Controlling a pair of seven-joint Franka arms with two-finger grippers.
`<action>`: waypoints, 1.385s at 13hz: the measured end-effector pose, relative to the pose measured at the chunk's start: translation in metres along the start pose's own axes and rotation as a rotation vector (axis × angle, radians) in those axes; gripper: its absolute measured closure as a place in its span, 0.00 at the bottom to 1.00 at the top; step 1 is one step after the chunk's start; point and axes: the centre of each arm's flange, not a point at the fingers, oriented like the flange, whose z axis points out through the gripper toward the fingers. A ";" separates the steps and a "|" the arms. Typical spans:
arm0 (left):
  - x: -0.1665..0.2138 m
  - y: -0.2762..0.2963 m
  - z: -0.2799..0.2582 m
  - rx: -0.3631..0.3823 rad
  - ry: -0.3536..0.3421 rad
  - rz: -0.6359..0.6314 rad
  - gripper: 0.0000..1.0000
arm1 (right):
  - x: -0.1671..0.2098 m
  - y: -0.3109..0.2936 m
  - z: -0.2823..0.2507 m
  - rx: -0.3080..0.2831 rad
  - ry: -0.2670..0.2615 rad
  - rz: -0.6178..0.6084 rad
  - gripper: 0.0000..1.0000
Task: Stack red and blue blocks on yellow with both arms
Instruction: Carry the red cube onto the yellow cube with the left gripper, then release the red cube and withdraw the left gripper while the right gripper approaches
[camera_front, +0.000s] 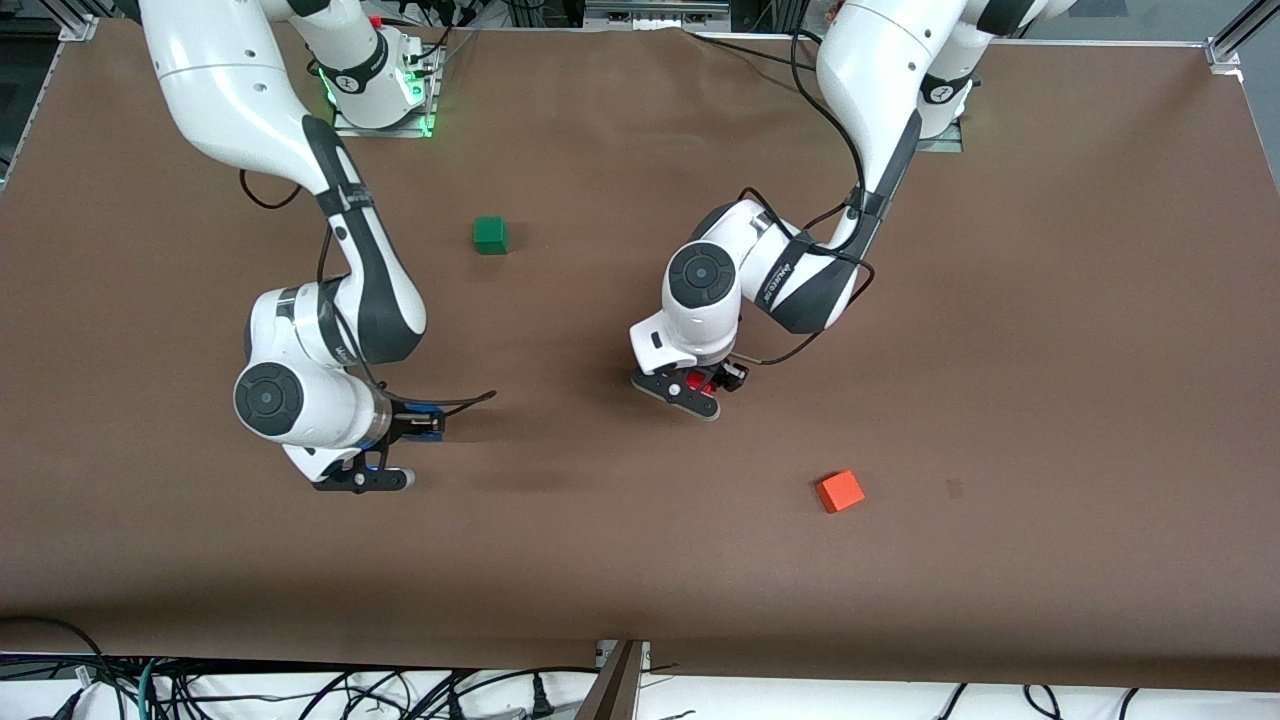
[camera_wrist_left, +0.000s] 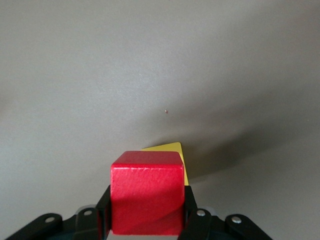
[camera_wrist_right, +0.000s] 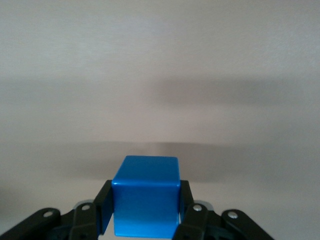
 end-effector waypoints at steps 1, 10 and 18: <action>-0.001 0.001 0.001 0.001 -0.003 0.000 0.44 | -0.003 -0.012 -0.007 0.000 -0.003 0.018 0.45; 0.015 -0.057 -0.070 -0.035 -0.016 -0.170 0.00 | -0.023 -0.086 -0.046 0.059 -0.013 0.147 0.45; -0.035 -0.353 -0.260 -0.051 0.188 -0.572 0.00 | -0.108 -0.282 -0.080 0.257 0.127 0.424 0.45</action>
